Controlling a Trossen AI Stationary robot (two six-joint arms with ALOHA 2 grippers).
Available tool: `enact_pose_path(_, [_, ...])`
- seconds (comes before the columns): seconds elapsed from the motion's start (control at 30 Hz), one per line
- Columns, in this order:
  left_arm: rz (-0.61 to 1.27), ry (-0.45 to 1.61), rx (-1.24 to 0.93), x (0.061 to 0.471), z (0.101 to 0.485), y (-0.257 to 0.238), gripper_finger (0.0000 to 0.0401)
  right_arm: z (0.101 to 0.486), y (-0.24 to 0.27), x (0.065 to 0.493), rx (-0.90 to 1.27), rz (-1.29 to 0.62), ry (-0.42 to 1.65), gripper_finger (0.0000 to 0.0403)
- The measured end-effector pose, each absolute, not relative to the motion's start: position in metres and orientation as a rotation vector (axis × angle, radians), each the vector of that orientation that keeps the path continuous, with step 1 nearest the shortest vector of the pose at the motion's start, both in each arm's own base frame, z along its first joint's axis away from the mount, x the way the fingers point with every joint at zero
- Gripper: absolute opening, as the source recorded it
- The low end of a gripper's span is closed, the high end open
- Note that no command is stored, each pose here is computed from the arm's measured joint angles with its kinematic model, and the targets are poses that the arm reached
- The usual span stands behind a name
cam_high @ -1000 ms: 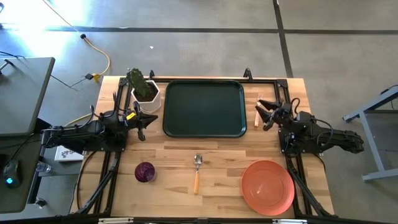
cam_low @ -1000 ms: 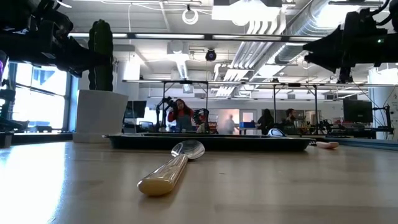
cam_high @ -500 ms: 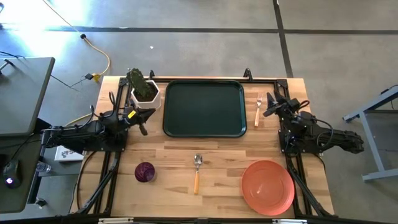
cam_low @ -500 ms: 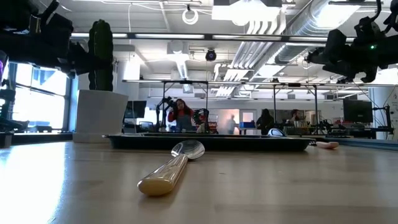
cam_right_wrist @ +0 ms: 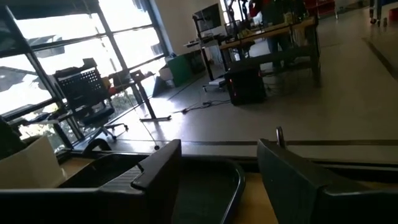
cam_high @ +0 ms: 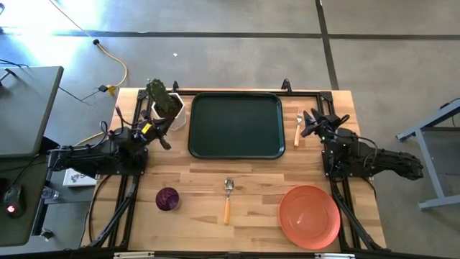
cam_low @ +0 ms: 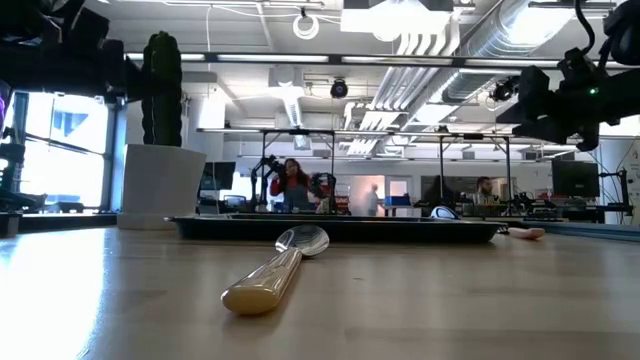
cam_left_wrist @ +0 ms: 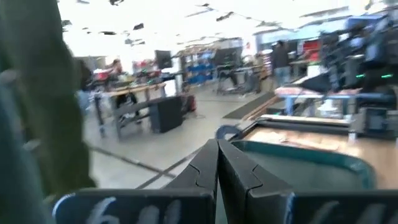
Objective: Pick and place plate/cup/fork/spoon on tray
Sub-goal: Put the orange plate on the dark green tray
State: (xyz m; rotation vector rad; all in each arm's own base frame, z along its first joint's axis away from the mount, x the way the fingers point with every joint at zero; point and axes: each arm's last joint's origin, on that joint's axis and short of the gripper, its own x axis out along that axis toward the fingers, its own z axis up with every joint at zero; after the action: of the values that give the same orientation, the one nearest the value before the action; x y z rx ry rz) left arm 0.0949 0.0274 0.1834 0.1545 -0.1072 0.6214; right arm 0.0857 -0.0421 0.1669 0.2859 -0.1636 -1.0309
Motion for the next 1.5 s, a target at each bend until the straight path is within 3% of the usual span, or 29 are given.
enact_pose_path(0.23, [0.476,0.013,0.172,0.101,0.171,0.025,0.0008,0.172,-0.046,0.094,0.152,-1.019,-0.125,0.0201])
enact_pose_path(0.4, [0.465,0.080,0.166,0.105,0.166,0.025,0.0025,0.179,-0.047,0.106,0.107,-0.786,-0.156,0.0201])
enact_pose_path(0.5, [0.428,0.113,0.187,0.107,0.163,0.025,0.0033,0.176,-0.048,0.112,0.152,-0.760,-0.148,0.0201])
enact_pose_path(0.7, [0.368,0.013,0.157,0.111,0.171,0.023,0.0037,0.164,-0.050,0.122,0.313,-0.806,-0.113,0.0201])
enact_pose_path(0.9, [0.321,-0.061,0.260,0.114,0.179,0.023,0.0037,0.150,-0.044,0.133,0.391,-0.803,-0.042,0.0201])
enact_pose_path(1.07, [0.364,-0.110,0.233,0.118,0.184,0.025,0.0047,0.159,-0.039,0.151,0.300,-0.772,-0.096,0.0201])
enact_pose_path(1.17, [0.394,-0.145,0.210,0.119,0.187,0.026,0.0062,0.187,-0.041,0.176,0.230,-0.703,-0.158,0.0201])
enact_pose_path(1.33, [0.309,-0.070,0.183,0.125,0.184,0.023,0.0102,0.228,-0.044,0.228,0.079,-0.568,0.059,0.0201])
enact_pose_path(1.5, [0.184,0.002,0.055,0.133,0.177,0.016,0.0139,0.248,-0.051,0.258,0.107,-0.737,0.421,0.0201])
